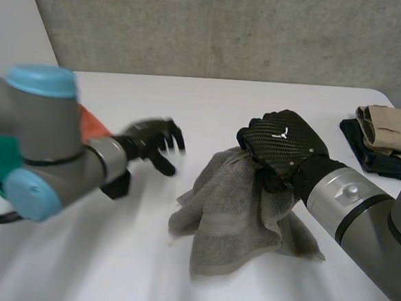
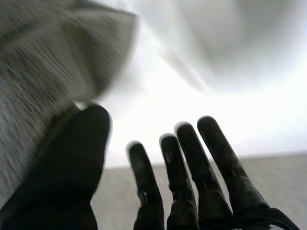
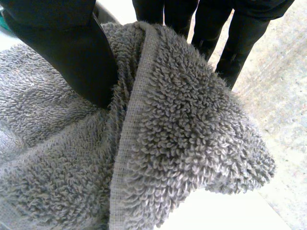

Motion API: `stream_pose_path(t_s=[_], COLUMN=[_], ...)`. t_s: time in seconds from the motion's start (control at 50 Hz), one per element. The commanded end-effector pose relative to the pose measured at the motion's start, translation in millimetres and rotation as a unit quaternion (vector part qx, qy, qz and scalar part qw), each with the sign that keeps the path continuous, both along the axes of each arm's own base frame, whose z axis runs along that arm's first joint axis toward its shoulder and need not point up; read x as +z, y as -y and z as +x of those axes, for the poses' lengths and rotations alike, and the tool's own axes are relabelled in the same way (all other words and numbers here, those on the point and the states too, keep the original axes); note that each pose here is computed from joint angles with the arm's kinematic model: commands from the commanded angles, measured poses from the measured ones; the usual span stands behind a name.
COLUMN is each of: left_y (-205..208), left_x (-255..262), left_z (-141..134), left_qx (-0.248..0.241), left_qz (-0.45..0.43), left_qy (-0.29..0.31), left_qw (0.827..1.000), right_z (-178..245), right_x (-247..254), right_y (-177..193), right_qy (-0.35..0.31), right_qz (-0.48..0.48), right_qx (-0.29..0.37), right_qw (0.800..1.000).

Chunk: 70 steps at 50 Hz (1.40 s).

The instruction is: Fold the laundry.

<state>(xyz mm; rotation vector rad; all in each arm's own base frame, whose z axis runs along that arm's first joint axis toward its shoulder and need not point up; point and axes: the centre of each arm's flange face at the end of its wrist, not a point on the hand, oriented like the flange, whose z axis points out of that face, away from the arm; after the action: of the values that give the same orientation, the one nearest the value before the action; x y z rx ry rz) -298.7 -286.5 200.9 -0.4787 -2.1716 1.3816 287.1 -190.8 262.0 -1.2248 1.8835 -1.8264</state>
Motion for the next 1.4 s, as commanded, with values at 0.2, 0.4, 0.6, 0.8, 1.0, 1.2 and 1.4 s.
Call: stream_pose_path(t_s=[0.2,0.4,0.6,0.8,1.0,1.2,1.4], left_y=[-18.8,-25.2,-46.3,19.7,4.4,-11.6,-44.2], left_x=[-35.9,-59.9,-75.8,32.0,154.3,107.7,-9.0], left_z=[33.5,-9.1,-45.3,-0.9,9.4,17.6,11.7], left_qx=[-0.011,-0.045,-0.097,0.048,0.041,0.039,-0.033], left_qz=[0.047,0.085,0.128,-0.080,-0.286,-0.281,-0.169], left_qy=[-0.003,-0.048,-0.067,-0.077,-0.116,-0.023,0.115], left_qw=[0.999,0.994,0.985,0.993,0.950,0.959,0.978], right_z=[5.0,3.4,-3.3,-10.5,12.0,10.6,-9.3], right_x=[21.1,30.9,36.1,35.2,108.5,49.9,-89.9], right_y=[-16.4,-28.9,-22.7,39.5,77.6,77.4,35.2], right_qy=[0.017,0.031,0.043,-0.033,0.000,-0.029,-0.200], right_qz=[-0.026,-0.019,-0.019,-0.133,-0.415,-0.403,-0.238], right_qx=[0.037,0.061,0.053,0.007,-0.045,0.024,0.092], right_qw=[0.999,0.997,0.998,0.991,0.909,0.914,0.946])
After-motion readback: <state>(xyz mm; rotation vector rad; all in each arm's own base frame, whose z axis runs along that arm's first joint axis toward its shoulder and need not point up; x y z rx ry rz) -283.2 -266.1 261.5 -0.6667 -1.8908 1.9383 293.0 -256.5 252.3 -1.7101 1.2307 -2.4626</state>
